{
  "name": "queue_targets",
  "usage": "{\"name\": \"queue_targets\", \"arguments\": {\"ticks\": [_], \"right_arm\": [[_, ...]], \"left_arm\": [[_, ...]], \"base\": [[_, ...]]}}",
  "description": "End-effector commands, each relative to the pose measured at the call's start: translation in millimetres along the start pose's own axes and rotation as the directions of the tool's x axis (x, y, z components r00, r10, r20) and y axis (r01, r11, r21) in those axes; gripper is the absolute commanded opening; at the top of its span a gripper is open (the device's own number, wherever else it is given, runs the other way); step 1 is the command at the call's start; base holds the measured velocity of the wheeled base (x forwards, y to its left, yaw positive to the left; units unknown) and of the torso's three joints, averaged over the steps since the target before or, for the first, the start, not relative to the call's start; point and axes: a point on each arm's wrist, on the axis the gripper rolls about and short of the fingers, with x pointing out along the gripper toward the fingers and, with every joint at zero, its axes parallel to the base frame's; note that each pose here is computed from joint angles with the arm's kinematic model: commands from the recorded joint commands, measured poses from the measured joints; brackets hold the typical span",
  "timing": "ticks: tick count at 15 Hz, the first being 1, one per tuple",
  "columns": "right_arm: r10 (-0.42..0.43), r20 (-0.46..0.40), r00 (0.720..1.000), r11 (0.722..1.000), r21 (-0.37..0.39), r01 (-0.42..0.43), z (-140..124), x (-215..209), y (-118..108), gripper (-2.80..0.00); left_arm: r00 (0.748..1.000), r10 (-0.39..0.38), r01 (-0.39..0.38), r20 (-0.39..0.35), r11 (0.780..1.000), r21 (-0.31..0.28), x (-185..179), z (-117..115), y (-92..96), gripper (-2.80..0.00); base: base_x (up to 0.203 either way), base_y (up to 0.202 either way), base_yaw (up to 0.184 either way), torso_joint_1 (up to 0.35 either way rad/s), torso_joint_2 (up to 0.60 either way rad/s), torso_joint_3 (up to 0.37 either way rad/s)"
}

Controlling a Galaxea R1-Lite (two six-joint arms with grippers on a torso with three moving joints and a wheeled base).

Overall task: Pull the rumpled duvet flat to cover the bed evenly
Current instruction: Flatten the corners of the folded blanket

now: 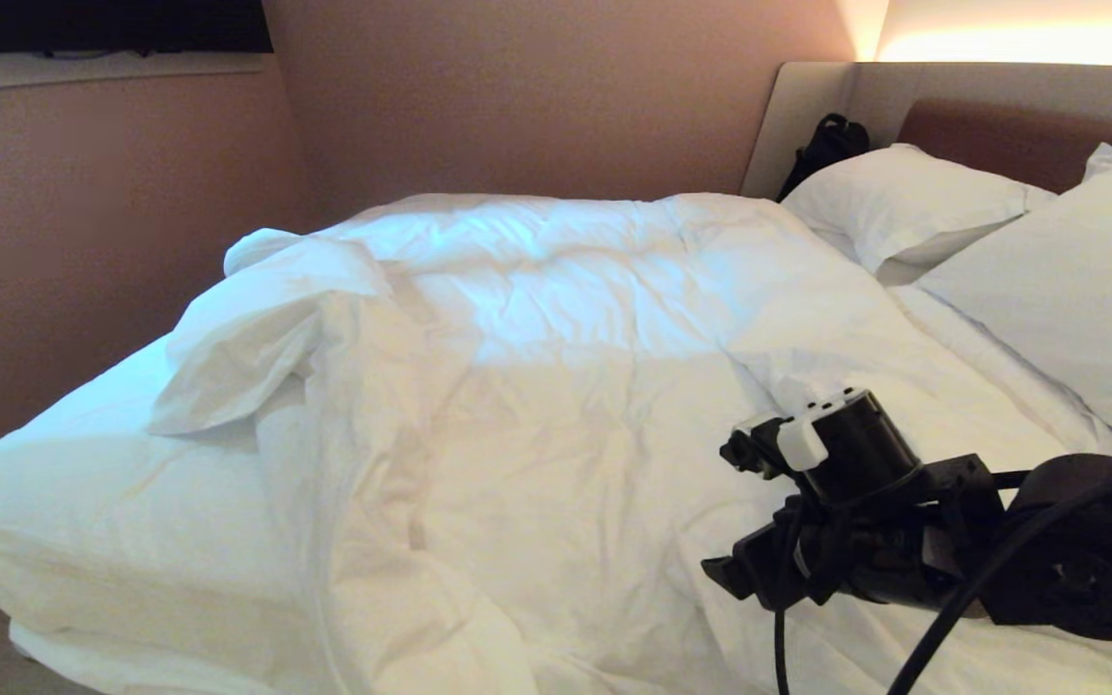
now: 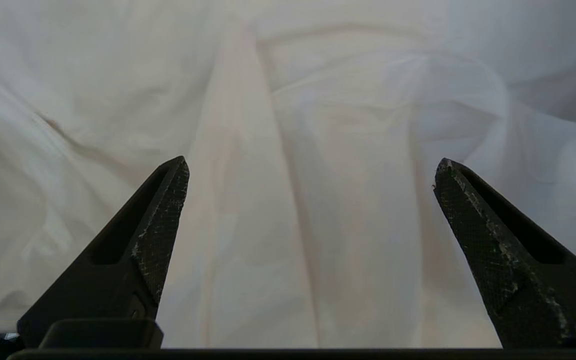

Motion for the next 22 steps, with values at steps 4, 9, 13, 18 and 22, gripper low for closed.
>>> {"name": "queue_targets", "arguments": {"ticks": [4, 9, 13, 18, 22], "right_arm": [[0.001, -0.027, 1.000, 0.999, -0.050, -0.003, -6.0, 5.4, 7.4, 0.00], [0.000, -0.055, 0.999, 0.996, -0.092, -0.005, -14.5, 6.7, 8.4, 0.00], [0.008, -0.049, 0.999, 0.995, -0.101, -0.013, -15.2, 3.6, 9.4, 0.00], [0.024, -0.046, 0.999, 0.993, -0.110, -0.029, -15.6, 1.5, 13.2, 0.00], [0.023, -0.055, 0.998, 0.993, -0.115, -0.029, -16.5, 4.5, 15.1, 0.00]], "left_arm": [[1.000, -0.001, 0.001, -0.001, 1.000, 0.000, 0.0, -0.3, 0.0, -2.80], [1.000, 0.000, 0.000, -0.001, 1.000, 0.000, 0.0, -0.3, 0.0, -2.80], [1.000, 0.000, 0.000, -0.001, 1.000, 0.001, 0.0, -0.3, 0.0, -2.80], [1.000, 0.001, -0.001, -0.001, 1.000, 0.000, 0.0, -0.3, 0.0, -2.80], [1.000, 0.001, -0.001, -0.001, 1.000, 0.000, 0.0, -0.3, 0.0, -2.80]], "base": [[0.000, 0.000, 0.000, 0.000, 0.00, 0.000], [0.000, 0.000, 0.000, 0.000, 0.00, 0.000], [0.000, 0.000, 0.000, 0.000, 0.00, 0.000], [0.000, 0.000, 0.000, 0.000, 0.00, 0.000], [0.000, 0.000, 0.000, 0.000, 0.00, 0.000]]}}
